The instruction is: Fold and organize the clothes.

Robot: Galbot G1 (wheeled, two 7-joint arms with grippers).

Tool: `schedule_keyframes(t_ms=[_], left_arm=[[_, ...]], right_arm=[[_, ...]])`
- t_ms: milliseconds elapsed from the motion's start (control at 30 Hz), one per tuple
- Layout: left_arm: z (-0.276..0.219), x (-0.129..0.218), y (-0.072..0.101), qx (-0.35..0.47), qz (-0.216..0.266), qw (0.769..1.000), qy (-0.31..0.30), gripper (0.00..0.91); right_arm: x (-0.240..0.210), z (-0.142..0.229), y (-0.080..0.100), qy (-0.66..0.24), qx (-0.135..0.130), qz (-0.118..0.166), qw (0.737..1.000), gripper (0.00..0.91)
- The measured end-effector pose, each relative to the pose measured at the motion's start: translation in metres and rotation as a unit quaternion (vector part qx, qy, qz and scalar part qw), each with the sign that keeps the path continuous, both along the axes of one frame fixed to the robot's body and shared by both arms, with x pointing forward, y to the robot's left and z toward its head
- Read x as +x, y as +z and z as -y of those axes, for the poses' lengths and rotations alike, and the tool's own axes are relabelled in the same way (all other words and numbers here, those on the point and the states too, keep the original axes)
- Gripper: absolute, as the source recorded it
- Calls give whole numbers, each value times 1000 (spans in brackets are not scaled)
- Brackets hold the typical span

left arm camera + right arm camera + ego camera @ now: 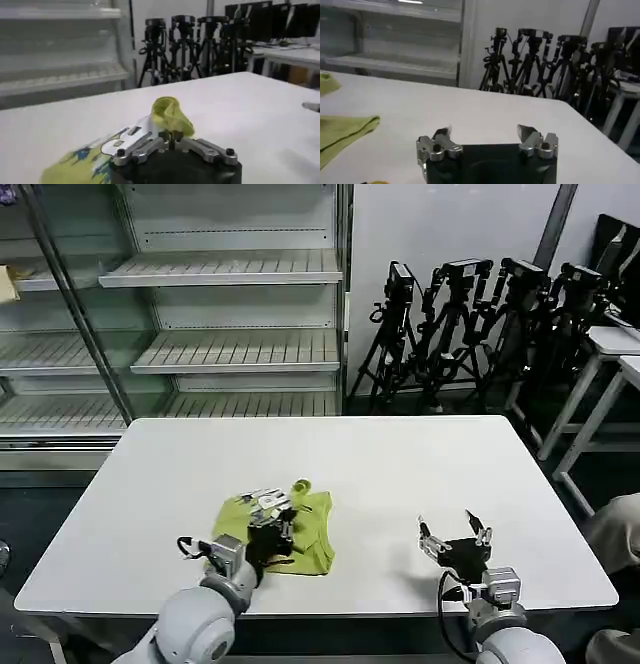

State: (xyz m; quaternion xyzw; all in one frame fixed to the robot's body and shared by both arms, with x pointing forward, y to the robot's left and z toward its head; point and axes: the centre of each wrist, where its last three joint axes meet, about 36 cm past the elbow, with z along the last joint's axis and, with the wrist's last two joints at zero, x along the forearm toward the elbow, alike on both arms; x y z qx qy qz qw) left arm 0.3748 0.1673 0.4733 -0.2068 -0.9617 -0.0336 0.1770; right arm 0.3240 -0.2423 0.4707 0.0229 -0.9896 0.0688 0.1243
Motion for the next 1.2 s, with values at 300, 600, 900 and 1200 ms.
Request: schedule_keyframes(t_ms=[300, 600, 900, 1200], left_arm=[[22, 8, -9, -12, -11, 1000, -5, 907], [29, 7, -10, -36, 2, 999, -13, 907], [9, -2, 14, -61, 69, 996, 13, 907], [-36, -6, 3, -9, 56, 990, 127, 907]], right_arm=[[1, -2, 1, 2, 1, 2, 1000, 907], [3, -3, 1, 6, 1, 4, 1000, 907], [6, -3, 4, 10, 4, 9, 1000, 907], [7, -6, 5, 15, 8, 12, 1000, 907]])
